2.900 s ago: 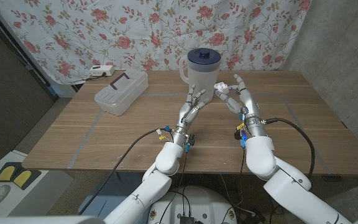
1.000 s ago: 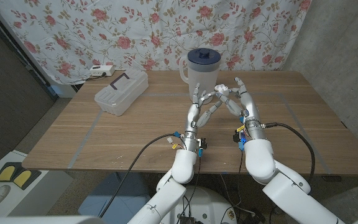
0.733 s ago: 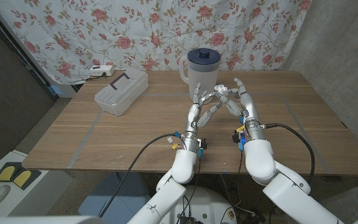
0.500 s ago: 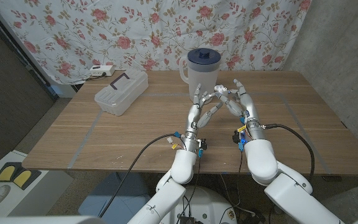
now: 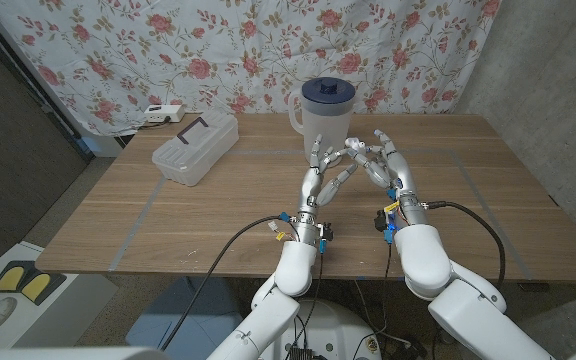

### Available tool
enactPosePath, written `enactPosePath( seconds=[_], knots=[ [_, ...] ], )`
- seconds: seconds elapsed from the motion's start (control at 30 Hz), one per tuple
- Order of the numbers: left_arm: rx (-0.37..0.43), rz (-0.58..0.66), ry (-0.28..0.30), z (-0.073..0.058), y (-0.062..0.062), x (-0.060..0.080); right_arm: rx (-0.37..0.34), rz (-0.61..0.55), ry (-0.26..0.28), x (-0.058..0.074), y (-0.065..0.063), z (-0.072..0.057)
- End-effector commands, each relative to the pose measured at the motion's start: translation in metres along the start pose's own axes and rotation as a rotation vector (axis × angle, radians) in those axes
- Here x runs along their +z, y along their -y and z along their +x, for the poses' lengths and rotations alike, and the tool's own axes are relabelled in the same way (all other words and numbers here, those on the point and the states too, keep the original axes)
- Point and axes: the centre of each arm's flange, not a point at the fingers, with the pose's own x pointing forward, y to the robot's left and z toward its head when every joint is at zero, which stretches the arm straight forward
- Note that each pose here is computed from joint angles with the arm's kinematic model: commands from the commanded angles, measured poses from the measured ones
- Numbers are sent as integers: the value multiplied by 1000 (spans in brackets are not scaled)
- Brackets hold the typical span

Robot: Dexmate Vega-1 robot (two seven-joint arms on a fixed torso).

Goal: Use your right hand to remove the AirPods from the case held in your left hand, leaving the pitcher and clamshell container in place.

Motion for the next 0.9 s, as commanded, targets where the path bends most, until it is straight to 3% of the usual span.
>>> enactPosePath(
  seconds=[0.03,0.9],
  knots=[
    [7,2,2,2,6,4,22,42,-14,-3,-1,0],
    [-12,-14,2,3,11,3,54,44,-12,-5,-4,-2]
  ],
)
